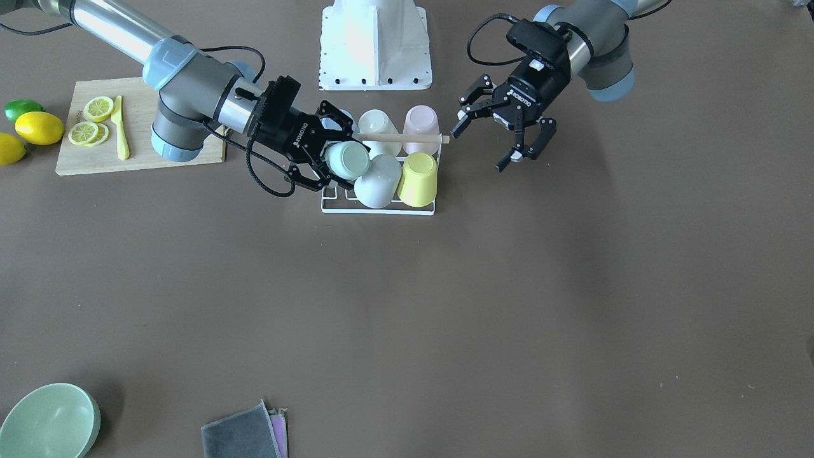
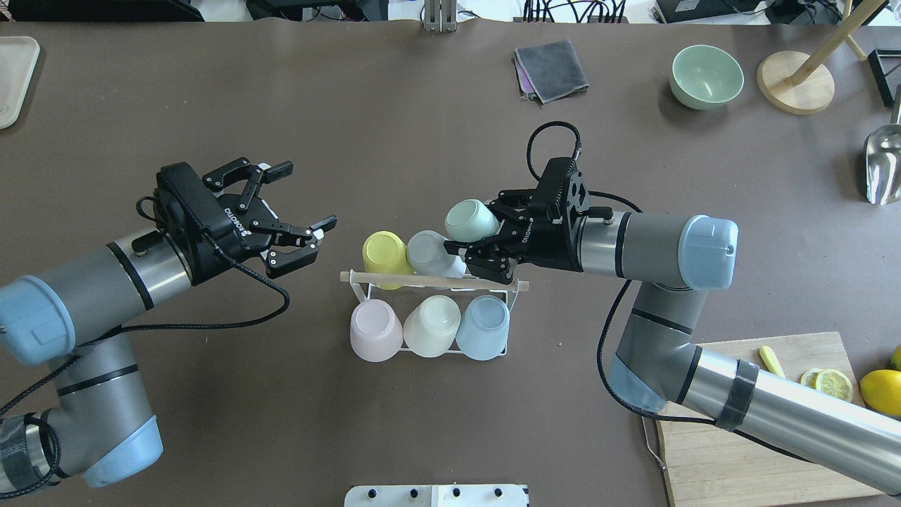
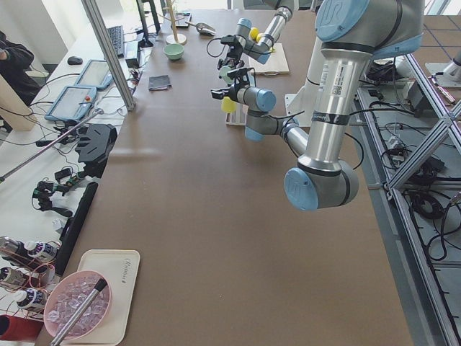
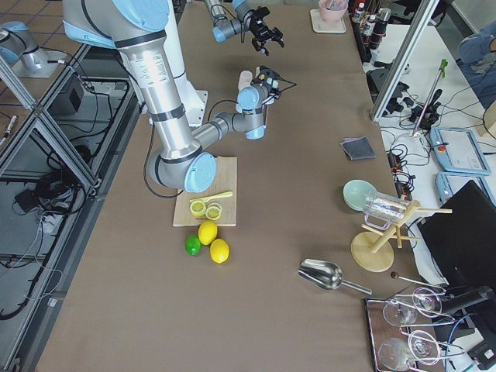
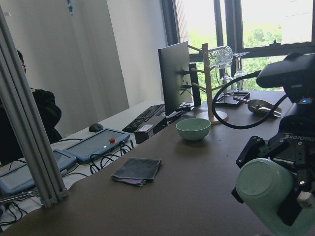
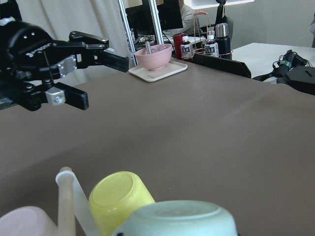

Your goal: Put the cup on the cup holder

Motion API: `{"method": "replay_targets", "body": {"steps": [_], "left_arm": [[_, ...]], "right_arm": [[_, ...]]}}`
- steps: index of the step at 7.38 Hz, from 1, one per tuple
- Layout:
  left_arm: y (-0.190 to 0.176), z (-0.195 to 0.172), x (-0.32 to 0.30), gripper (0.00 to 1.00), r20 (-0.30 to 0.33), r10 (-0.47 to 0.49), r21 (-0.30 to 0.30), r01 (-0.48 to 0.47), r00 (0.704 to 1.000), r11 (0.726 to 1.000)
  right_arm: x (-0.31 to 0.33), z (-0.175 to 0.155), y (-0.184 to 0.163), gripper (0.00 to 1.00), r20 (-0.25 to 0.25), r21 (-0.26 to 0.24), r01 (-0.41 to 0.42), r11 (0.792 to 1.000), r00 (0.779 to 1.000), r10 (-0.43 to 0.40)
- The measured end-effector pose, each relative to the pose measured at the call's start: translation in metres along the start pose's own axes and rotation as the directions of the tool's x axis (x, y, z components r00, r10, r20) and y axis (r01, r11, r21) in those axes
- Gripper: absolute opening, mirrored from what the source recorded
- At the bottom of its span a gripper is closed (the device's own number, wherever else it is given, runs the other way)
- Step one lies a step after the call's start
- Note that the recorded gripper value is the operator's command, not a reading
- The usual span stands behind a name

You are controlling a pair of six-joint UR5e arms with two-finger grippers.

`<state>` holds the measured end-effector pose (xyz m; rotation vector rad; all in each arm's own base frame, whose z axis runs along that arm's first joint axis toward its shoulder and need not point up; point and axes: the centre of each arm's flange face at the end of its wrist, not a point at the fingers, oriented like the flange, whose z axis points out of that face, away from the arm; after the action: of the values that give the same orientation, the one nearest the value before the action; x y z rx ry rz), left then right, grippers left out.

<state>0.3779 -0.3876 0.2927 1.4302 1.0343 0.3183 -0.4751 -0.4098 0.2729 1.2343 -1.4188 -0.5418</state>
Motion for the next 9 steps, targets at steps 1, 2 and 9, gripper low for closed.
{"method": "replay_targets", "body": {"steps": [1,2,9], "left_arm": [[0.004,0.002,-0.024,0.98,0.051,0.001,-0.067,0.002,0.999,0.998],[0.008,0.005,-0.045,0.98,0.1,0.017,-0.138,-0.003,0.995,0.99],[0.044,-0.013,-0.142,0.98,0.195,0.022,-0.514,0.083,0.981,0.854]], "right_arm": [[0.0,0.0,0.0,1.0,0.0,0.0,0.001,1.0,1.0,-0.001],[0.0,0.0,0.0,1.0,-0.001,0.0,0.002,1.0,1.0,-0.002],[0.03,-0.018,-0.047,1.0,-0.011,-0.08,0.007,0.997,1.0,-0.008]]}}
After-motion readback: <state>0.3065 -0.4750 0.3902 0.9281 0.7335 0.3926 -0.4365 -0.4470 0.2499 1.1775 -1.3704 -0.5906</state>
